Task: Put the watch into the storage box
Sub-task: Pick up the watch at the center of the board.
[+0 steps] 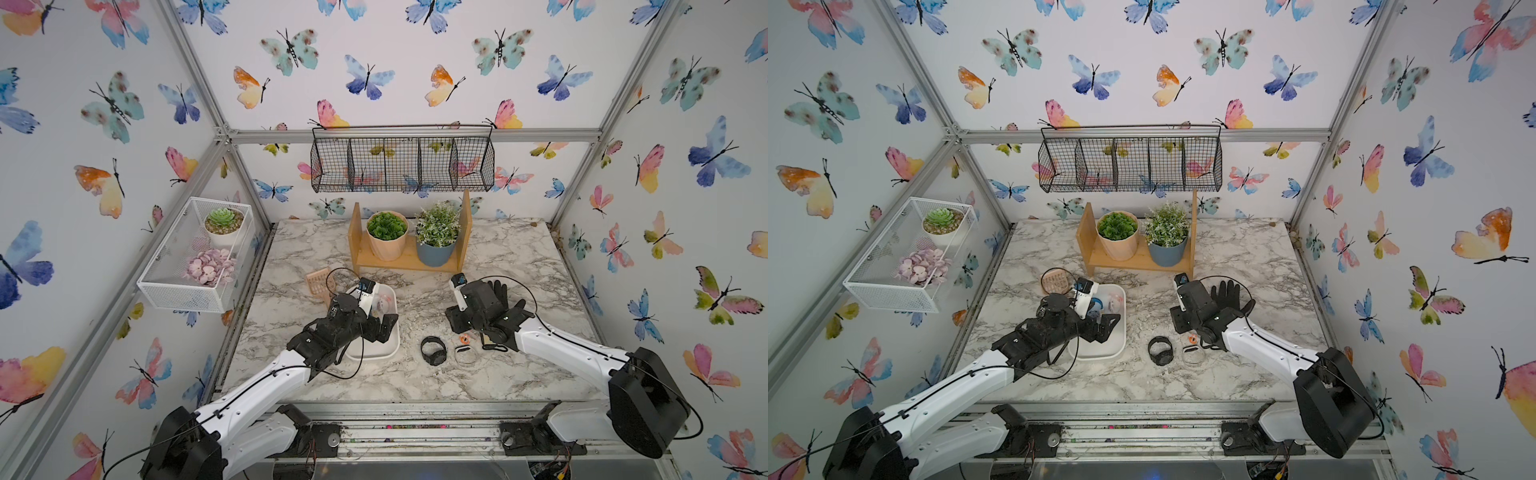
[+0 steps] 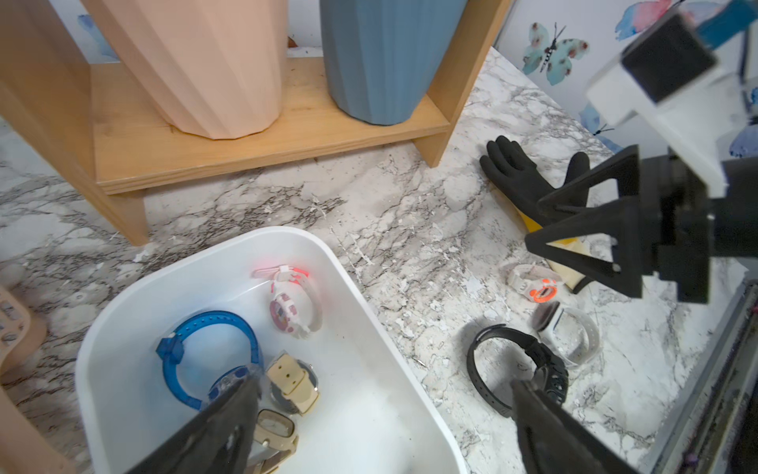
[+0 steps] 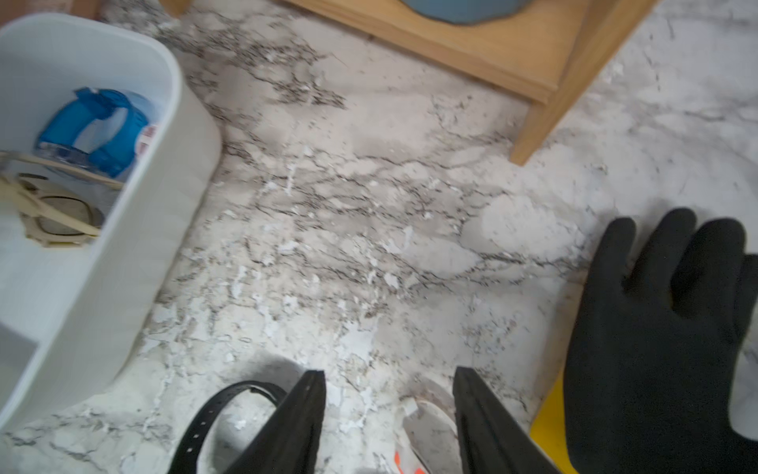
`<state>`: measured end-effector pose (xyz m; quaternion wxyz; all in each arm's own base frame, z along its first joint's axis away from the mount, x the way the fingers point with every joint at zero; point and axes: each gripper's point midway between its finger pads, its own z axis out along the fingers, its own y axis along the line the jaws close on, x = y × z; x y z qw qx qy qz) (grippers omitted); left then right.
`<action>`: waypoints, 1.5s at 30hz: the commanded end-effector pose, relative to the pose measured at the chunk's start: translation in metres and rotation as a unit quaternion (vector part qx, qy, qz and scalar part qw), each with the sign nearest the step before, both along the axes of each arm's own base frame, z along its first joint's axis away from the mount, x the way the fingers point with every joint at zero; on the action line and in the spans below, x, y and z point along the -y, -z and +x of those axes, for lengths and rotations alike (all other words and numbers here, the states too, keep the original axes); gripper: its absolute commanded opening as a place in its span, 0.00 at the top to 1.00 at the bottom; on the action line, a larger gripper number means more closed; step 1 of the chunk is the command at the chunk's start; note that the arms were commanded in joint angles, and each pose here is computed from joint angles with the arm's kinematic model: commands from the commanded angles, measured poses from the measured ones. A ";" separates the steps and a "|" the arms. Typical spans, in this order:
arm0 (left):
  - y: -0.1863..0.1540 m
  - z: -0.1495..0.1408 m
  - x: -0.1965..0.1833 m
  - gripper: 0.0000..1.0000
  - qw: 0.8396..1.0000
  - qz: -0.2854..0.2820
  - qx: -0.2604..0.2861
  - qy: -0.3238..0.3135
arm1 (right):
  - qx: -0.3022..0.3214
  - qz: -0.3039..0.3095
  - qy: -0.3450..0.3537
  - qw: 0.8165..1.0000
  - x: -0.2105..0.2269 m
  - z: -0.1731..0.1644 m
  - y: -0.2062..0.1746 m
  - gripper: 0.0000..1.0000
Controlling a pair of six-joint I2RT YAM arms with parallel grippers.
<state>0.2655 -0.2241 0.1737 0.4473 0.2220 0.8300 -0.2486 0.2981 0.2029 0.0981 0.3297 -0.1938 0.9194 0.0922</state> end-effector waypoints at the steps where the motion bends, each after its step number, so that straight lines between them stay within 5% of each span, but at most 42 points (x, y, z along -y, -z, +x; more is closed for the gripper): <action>1: -0.001 -0.009 0.014 0.01 0.999 -0.014 0.012 0.045 | -0.061 0.004 0.002 0.998 0.010 -0.014 0.023 0.44; 23: 0.005 -0.013 0.020 0.01 0.998 -0.029 0.009 0.057 | -0.119 -0.034 -0.010 0.992 0.009 -0.016 0.058 0.69; 45: 0.005 -0.014 0.017 0.01 0.998 -0.030 0.013 0.051 | -0.146 -0.039 -0.018 0.988 0.009 -0.025 0.070 0.75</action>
